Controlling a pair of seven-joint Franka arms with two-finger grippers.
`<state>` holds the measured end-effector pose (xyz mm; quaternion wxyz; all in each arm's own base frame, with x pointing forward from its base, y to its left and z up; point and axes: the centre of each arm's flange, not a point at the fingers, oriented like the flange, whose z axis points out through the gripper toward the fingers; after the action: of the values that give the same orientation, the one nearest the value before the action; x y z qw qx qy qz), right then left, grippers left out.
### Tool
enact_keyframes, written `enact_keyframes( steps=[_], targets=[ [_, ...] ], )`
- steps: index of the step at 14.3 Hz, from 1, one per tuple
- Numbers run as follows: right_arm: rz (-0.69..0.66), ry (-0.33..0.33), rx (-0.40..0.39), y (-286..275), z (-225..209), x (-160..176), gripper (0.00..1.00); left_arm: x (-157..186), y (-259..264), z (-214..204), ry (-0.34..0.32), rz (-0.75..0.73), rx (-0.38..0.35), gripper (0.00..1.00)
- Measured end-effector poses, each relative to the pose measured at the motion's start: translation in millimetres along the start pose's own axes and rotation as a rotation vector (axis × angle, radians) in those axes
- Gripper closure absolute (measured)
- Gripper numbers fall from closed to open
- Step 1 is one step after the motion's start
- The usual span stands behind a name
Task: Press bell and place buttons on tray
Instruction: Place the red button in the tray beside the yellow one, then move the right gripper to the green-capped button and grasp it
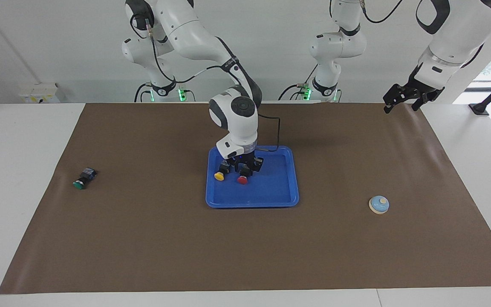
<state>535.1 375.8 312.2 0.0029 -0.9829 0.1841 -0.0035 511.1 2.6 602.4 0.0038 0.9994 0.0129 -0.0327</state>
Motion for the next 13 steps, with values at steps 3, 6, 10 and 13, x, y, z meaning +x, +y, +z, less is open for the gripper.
enact_keyframes(
  steps=[3, 6, 10, 13],
  targets=[
    [0.056, 0.0, -0.015, 15, -59, 29, 0.0, 0, 0, 0, 0.0, 0.0, 0.0, 0.0],
    [0.104, 0.005, -0.015, 73, -127, 76, 0.0, 0, 0, 0, 0.0, 0.0, 0.0, 0.0],
    [0.102, -0.007, -0.031, 187, -164, 150, 0.0, 0, 0, 0, 0.0, 0.0, 0.0, 0.0],
    [0.071, -0.032, -0.044, 274, -152, 197, 0.0, 0, 0, 0, 0.0, 0.0, 0.0, 0.0]
  ],
)
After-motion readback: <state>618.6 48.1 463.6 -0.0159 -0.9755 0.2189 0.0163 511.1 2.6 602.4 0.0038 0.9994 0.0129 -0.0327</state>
